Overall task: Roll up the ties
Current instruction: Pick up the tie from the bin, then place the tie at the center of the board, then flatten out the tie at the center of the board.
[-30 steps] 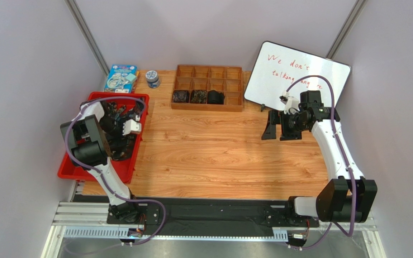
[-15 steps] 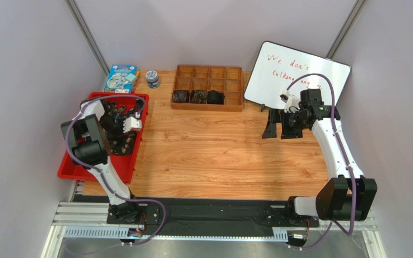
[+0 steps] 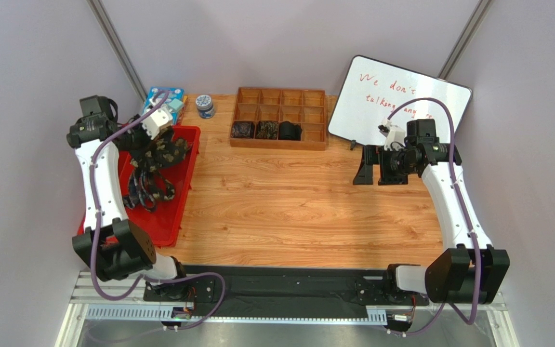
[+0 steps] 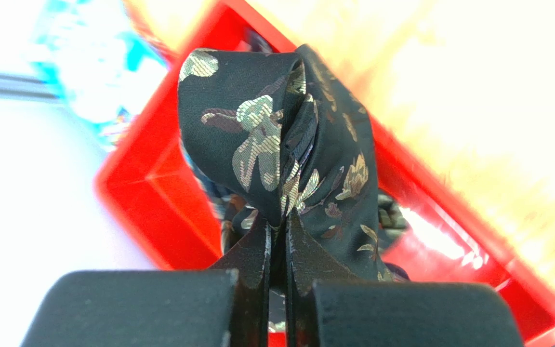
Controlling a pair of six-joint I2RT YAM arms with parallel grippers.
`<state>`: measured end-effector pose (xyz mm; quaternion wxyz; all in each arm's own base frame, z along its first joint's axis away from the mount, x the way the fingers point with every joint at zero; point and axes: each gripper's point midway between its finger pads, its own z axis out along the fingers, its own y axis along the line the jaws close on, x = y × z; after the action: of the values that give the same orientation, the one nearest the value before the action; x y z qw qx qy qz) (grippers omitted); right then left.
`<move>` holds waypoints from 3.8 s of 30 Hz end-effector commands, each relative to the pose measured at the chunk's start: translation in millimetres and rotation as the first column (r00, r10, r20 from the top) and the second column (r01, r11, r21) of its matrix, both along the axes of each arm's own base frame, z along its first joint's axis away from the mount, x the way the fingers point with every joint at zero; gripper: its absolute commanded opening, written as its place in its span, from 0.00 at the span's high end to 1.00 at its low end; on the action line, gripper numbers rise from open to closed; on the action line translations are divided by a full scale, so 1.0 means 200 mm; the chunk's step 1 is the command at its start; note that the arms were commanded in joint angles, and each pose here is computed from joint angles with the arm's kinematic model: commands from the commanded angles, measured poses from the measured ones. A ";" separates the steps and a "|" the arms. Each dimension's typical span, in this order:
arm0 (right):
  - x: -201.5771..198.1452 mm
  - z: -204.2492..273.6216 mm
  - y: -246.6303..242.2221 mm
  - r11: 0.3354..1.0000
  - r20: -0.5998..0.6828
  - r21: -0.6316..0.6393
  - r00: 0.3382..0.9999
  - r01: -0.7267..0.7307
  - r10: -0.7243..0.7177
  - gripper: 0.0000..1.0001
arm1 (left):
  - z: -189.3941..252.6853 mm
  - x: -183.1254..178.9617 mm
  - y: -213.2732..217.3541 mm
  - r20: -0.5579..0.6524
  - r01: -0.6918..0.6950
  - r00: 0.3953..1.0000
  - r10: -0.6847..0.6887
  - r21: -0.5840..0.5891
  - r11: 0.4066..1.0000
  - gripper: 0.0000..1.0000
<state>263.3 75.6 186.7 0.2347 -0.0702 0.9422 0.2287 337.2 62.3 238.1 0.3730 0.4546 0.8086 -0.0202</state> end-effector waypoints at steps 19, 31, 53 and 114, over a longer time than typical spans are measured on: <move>0.02 0.16 0.04 0.998 0.110 0.046 0.994 -0.033 0.027 0.00 | 1.17 -0.08 -0.59 0.504 0.008 0.848 0.166 -0.326 0.946 1.00; 0.06 0.19 -0.07 0.977 0.004 0.209 0.999 0.041 -0.043 0.01 | 0.49 -0.24 -1.38 0.256 0.230 0.952 -0.169 -0.229 0.946 1.00; 0.15 0.12 -0.38 0.956 -0.100 0.235 0.983 0.174 -0.154 0.02 | 0.25 -0.39 -2.05 0.152 0.184 0.978 -0.142 -0.313 0.932 0.01; -0.22 -0.43 -0.03 0.880 -0.301 -0.065 0.850 -0.471 0.432 0.60 | -0.75 0.38 -1.74 -0.235 0.452 0.866 -0.442 -0.011 0.892 0.47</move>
<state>225.7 75.7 96.6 0.0263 -0.2472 0.9398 0.2345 390.4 -271.6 113.3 0.2582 0.6469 0.7035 -0.1412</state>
